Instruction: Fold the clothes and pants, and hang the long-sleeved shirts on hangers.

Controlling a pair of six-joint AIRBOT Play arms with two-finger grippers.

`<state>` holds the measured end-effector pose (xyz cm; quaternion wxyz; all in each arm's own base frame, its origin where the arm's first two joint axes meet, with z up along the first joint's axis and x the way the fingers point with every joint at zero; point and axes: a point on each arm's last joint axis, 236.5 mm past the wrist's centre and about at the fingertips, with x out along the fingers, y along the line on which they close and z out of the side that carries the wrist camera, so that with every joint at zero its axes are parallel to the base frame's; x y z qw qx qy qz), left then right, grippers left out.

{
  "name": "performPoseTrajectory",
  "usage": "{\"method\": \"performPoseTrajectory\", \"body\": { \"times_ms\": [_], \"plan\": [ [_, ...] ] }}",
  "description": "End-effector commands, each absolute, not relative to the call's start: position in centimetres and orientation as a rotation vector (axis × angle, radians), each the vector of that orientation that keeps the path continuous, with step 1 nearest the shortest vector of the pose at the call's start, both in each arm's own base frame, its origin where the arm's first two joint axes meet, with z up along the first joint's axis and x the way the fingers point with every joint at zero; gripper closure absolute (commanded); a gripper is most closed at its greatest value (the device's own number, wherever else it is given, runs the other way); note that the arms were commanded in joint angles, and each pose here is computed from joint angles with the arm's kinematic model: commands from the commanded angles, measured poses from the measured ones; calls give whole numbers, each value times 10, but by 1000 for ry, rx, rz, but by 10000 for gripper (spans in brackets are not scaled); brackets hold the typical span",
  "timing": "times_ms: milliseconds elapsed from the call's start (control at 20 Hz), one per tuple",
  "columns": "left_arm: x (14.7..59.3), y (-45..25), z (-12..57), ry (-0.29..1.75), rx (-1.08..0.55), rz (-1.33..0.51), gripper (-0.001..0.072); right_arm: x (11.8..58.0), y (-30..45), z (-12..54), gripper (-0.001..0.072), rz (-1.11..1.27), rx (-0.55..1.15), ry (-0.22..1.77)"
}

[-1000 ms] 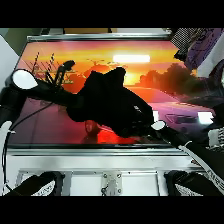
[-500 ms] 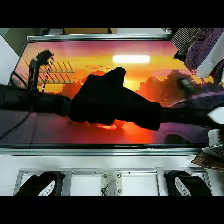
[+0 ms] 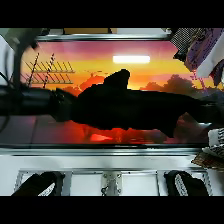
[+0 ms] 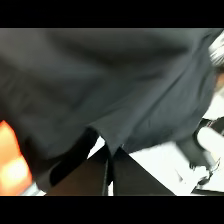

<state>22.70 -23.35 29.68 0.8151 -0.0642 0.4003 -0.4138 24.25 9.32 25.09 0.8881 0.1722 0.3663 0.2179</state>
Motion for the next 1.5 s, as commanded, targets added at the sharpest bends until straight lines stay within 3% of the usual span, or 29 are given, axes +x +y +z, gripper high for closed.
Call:
{"method": "performPoseTrajectory", "body": {
  "times_ms": [0, 200, 400, 500, 700, 1100, 1150, 1200, 1250, 1300, 1450],
  "plan": [
    [227, -249, 349, 736, -114, -949, 697, 230, 116, 292, 701, 546, 397, 684],
    [212, -242, 332, 894, -90, -935, 697, 211, 109, 264, 701, 488, 418, 842],
    [197, -232, 244, 1207, -111, -858, 697, 198, 73, 207, 701, 300, 417, 1074],
    [206, -236, 198, 1269, -179, -806, 697, 202, 61, 179, 701, 246, 434, 1157],
    [269, -238, 125, 1308, -316, -692, 697, 257, 41, 138, 701, 199, 485, 1208],
    [444, -259, 106, 1134, -437, -673, 697, 417, -8, 55, 681, 68, 576, 1011],
    [460, -262, 104, 1114, -441, -668, 697, 432, -10, 50, 516, 67, 566, 971],
    [474, -264, 99, 1097, -447, -661, 697, 444, -11, 48, 288, 67, 567, 934],
    [483, -267, 94, 1098, -448, -661, 697, 453, -11, 51, 104, 71, 573, 900],
    [487, -269, 88, 1112, -444, -666, 697, 456, -12, 56, 73, 77, 567, 877],
    [480, -276, 72, 1206, -407, -711, 697, 444, 2, 85, 83, 173, 463, 871]
  ]
}}
